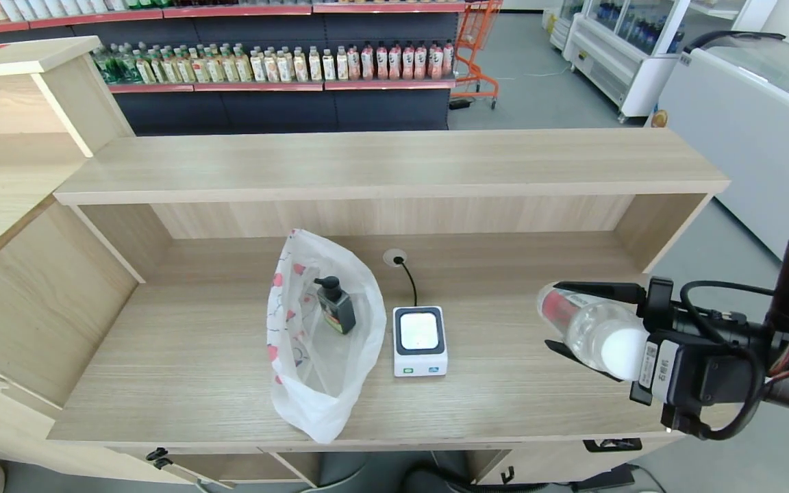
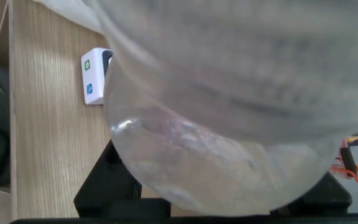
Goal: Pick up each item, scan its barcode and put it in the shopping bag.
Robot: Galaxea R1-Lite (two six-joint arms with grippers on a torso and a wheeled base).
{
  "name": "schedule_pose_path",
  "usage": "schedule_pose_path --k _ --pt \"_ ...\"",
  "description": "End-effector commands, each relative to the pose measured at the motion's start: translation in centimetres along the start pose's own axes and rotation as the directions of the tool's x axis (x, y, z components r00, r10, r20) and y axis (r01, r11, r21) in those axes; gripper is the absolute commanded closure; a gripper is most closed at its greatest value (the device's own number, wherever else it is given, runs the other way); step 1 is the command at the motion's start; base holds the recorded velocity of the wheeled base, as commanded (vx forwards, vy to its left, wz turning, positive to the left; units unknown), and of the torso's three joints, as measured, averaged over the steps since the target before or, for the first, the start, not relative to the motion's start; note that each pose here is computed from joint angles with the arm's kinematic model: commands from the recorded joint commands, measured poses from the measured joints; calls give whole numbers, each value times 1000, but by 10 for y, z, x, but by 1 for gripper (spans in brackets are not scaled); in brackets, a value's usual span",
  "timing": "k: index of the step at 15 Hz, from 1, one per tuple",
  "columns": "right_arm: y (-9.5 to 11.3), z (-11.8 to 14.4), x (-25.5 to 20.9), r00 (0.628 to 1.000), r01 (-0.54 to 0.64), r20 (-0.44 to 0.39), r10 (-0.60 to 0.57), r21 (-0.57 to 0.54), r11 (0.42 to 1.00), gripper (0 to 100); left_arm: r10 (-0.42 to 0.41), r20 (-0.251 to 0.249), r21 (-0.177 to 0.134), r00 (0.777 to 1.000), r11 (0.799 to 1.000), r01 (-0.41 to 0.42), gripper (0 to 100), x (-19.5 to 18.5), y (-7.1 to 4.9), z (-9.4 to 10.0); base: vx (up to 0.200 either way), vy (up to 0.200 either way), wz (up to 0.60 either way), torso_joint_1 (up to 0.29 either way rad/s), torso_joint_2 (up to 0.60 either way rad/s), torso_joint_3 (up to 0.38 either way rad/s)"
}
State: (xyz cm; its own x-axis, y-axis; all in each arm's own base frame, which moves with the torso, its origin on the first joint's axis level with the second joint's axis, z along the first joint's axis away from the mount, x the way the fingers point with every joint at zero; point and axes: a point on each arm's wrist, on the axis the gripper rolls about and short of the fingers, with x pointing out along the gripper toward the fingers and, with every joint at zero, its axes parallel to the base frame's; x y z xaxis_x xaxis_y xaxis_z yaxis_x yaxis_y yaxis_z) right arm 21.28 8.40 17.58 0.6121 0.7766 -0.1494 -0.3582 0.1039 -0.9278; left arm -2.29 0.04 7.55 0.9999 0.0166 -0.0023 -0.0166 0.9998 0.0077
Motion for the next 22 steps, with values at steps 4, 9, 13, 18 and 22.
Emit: schedule_pose_path --k 4,9,13,18,22 --pt "45 -21 -25 988 -134 -83 130 -48 990 100 0 1 0 1000 1000 0 0 0 0 0 0 150 0 2 1 3" --pt "54 -35 -22 976 -187 -141 165 -157 970 100 0 1 0 1000 1000 0 0 0 0 0 0 0 0 0 0 0" --pt "55 -43 -15 975 -187 -161 152 -225 956 100 0 1 0 1000 1000 0 0 0 0 0 0 0 0 0 0 0" --pt "60 -43 2 991 -114 -95 92 -260 959 100 0 1 0 1000 1000 0 0 0 0 0 80 0 0 -1 1 -1" --pt "68 -42 13 996 -80 -56 67 -251 965 100 0 1 2 1000 1000 0 0 0 0 0 50 0 0 -2 1 2"
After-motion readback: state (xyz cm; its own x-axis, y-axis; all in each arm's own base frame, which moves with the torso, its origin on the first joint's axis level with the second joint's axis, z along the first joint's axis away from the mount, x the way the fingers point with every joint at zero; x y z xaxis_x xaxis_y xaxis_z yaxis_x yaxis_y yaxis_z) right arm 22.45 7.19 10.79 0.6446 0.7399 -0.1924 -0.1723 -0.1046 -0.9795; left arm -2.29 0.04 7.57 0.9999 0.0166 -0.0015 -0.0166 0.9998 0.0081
